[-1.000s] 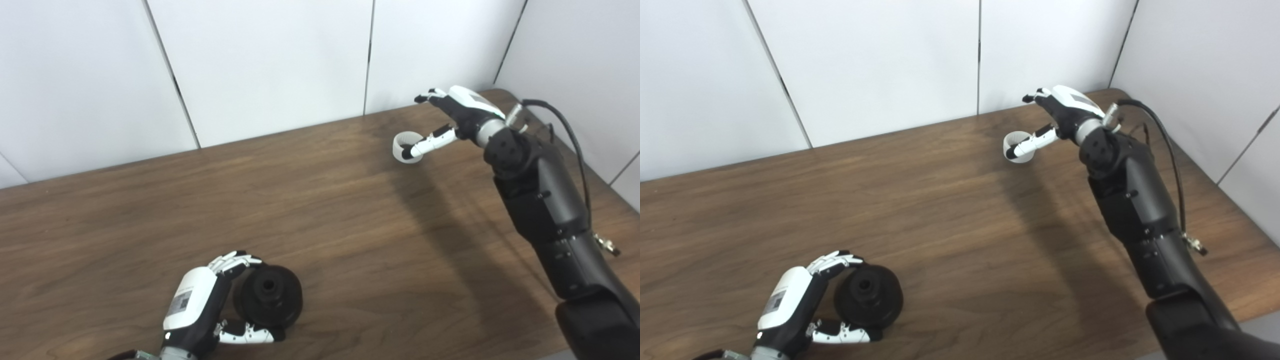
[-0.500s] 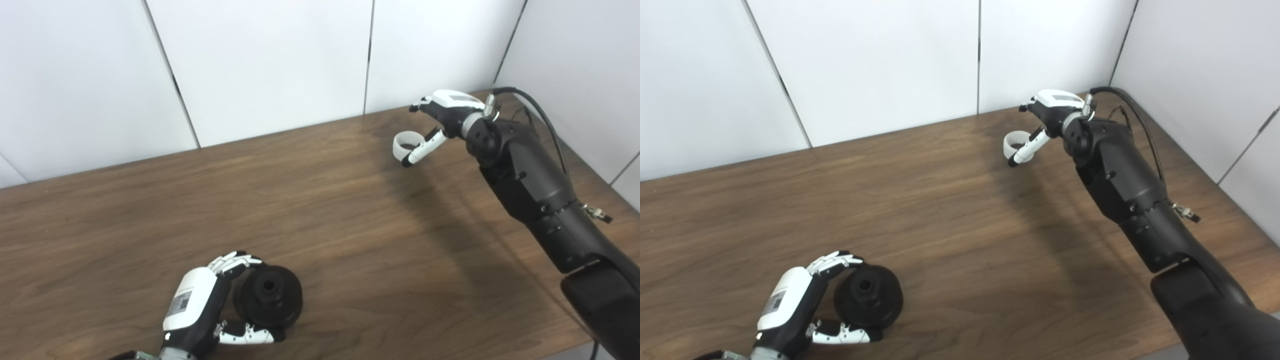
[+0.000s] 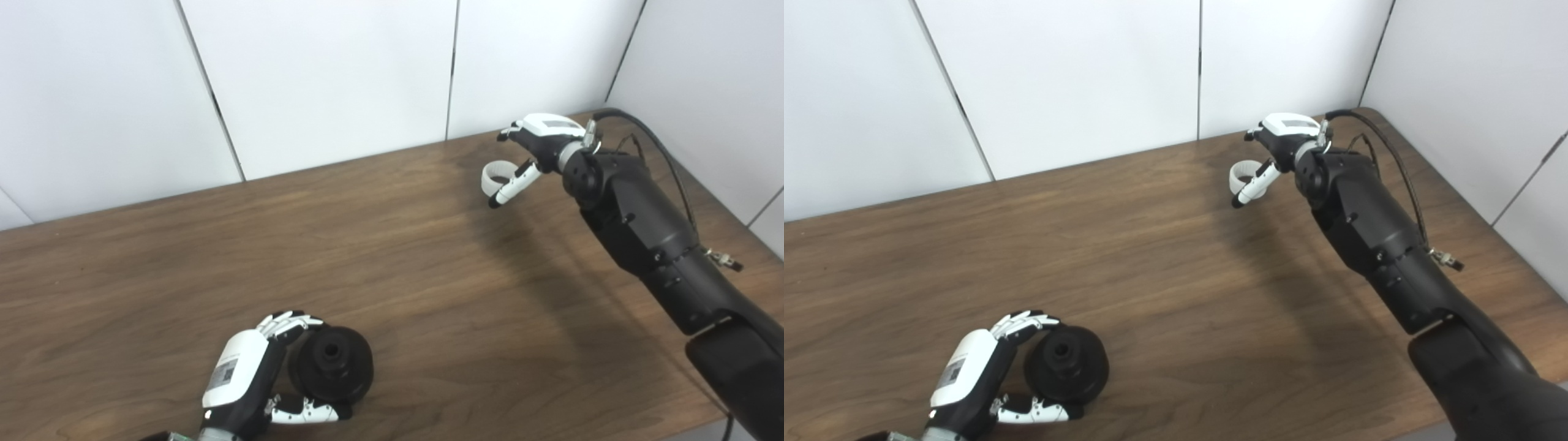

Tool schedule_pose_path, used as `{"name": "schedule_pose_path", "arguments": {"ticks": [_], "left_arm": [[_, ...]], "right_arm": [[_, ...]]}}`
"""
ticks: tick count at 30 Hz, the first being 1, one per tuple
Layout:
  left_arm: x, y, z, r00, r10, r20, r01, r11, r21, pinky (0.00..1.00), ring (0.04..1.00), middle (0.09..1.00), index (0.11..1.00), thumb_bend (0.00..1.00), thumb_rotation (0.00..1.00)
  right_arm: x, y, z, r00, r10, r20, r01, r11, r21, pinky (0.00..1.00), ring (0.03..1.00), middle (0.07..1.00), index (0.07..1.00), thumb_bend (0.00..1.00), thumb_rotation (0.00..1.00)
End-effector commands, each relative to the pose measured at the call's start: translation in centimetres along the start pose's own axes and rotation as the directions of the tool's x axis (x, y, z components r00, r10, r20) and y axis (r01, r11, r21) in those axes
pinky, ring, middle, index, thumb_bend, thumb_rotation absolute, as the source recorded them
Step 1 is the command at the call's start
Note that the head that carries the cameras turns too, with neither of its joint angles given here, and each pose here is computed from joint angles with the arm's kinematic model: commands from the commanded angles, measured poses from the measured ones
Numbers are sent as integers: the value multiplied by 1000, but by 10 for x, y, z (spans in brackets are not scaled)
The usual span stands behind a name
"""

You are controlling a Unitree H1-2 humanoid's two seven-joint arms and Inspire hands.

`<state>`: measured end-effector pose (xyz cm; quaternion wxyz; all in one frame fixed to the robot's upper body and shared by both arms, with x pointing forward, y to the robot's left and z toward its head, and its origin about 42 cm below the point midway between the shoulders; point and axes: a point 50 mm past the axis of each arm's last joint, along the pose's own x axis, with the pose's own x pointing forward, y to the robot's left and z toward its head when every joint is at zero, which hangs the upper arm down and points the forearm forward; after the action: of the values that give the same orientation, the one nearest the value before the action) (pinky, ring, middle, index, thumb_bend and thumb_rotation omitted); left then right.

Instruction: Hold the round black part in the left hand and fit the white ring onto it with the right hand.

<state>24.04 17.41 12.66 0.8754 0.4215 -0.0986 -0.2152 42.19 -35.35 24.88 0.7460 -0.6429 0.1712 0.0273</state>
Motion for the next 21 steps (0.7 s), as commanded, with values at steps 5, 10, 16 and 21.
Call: {"name": "schedule_pose_path", "arguments": {"ticks": [5,10,16,21], "left_arm": [[-4,3,3,1000,-5,8,5,1000,14,931,891,800,485,524,51],[-4,4,3,1000,-8,14,8,1000,10,951,895,798,485,523,51],[-4,4,4,1000,-8,9,8,1000,19,925,887,797,485,524,52],[-4,3,4,1000,-6,8,6,1000,16,921,891,797,485,524,52]], "right_arm": [[3,-20,6,997,-75,7,75,997,-12,1000,1000,1000,916,1000,431],[6,-17,8,998,-70,1,70,997,-31,1000,1000,1000,914,1000,433],[10,-15,7,998,-62,-7,62,997,-44,1000,1000,1000,906,997,427],[13,-14,5,998,-57,-13,56,997,-46,1000,1000,1000,898,984,428]]}}
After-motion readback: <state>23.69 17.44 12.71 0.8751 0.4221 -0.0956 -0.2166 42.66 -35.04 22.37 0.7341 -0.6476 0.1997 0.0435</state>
